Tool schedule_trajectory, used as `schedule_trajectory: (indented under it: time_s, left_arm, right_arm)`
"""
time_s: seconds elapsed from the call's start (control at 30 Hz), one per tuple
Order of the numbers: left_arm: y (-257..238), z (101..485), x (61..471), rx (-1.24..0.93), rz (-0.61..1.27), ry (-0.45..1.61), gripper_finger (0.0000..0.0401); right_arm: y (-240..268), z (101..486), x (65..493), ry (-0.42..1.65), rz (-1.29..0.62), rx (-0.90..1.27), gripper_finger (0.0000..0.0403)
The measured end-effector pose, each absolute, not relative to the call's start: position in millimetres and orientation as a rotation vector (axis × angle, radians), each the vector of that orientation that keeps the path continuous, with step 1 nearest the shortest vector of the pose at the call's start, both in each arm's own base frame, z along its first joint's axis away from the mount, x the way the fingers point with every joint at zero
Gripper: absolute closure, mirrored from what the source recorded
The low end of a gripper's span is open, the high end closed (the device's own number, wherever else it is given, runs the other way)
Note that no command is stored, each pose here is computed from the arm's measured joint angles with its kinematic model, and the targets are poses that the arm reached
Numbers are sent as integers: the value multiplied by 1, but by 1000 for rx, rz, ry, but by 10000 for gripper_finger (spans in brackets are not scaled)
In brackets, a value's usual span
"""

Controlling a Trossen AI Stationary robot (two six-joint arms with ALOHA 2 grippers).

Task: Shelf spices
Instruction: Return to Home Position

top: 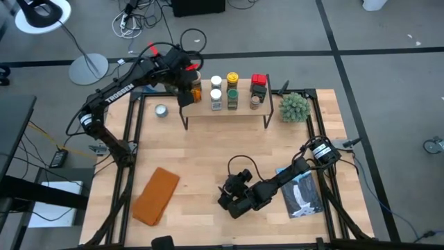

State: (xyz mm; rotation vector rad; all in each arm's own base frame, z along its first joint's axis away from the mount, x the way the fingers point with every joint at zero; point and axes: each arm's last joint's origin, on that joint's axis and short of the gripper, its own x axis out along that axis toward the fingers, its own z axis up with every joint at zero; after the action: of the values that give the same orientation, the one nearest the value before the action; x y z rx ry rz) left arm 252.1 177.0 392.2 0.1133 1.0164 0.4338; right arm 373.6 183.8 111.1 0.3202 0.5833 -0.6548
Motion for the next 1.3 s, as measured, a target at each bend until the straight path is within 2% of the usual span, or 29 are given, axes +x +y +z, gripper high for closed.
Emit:
schedule_trajectory:
  time_s: [0.47,0.67,0.8,1.07,1.3]
  left_arm:
    - [157,425,222,176,446,902,309]
    - [124,451,188,105,378,760,309]
    - [90,455,159,86,304,670,309]
    - [33,418,98,-12,185,386,309]
    - [16,370,67,-147,103,188,309]
  right_arm:
    - [184,111,374,584,-654,318,85]
    - [184,111,374,584,-654,318,85]
    - [184,111,374,586,-651,310,85]
    - [184,112,375,581,-644,309,85]
    - [184,112,375,594,-628,270,85]
